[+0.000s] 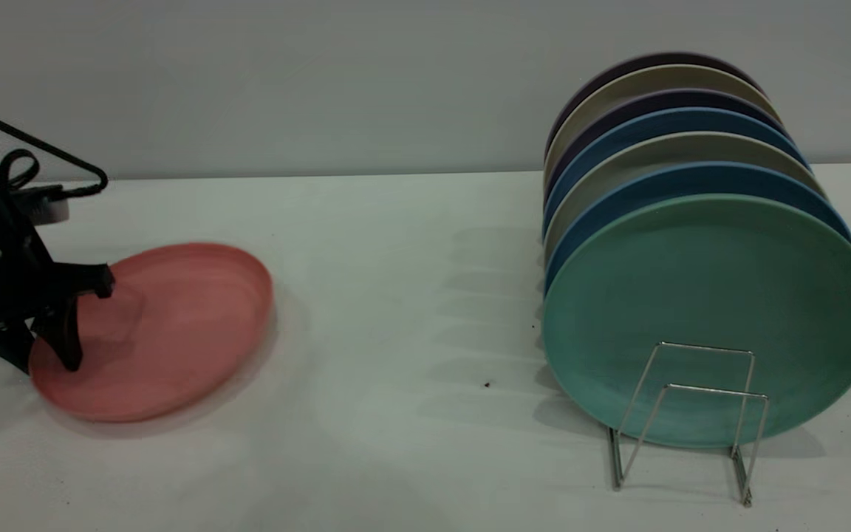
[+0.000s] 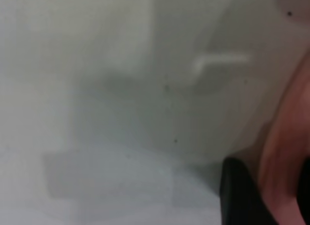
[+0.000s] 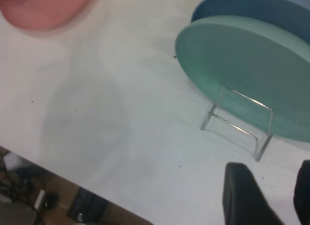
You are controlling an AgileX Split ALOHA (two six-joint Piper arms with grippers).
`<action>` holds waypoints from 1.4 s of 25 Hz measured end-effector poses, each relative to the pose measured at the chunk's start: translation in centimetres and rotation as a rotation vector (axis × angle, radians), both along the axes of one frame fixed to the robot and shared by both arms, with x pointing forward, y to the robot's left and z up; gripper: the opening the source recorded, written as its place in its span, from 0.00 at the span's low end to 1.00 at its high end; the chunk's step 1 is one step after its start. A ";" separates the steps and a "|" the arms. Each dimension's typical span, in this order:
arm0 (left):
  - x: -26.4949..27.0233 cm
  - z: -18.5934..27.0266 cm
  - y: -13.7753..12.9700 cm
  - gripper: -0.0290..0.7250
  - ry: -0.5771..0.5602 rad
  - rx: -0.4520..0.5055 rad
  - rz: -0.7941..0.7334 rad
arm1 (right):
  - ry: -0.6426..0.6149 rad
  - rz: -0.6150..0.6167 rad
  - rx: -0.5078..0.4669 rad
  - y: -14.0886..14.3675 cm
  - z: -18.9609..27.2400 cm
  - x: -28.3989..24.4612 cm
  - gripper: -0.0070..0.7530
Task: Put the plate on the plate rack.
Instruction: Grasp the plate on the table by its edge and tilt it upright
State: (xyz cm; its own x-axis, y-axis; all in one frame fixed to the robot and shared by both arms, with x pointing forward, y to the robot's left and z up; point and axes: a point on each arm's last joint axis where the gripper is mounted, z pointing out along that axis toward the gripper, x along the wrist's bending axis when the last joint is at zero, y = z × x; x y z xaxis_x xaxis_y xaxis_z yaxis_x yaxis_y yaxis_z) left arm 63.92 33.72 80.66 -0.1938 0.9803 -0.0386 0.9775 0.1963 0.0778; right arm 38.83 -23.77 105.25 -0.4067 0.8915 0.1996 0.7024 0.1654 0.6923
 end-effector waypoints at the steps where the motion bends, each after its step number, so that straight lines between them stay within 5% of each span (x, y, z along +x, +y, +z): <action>1: 0.0 0.0 0.0 0.47 0.000 0.000 -0.004 | -0.001 -0.001 0.000 0.0 0.0 0.0 0.37; 6: 0.2 -0.2 0.0 0.44 -0.013 0.003 -0.010 | -0.004 -0.004 0.007 0.0 0.0 0.0 0.37; 13: 0.8 0.1 0.1 0.15 -0.075 0.013 -0.043 | -0.003 -0.005 0.011 0.0 0.1 0.0 0.37; 25: 1.4 2.1 -0.3 0.12 -0.149 0.050 -0.292 | -0.006 0.041 -0.001 0.2 0.0 -0.1 0.37; 35: 1.2 8.1 -5.0 0.08 -0.205 0.106 -0.702 | 0.018 0.210 0.067 1.7 -0.2 0.4 0.37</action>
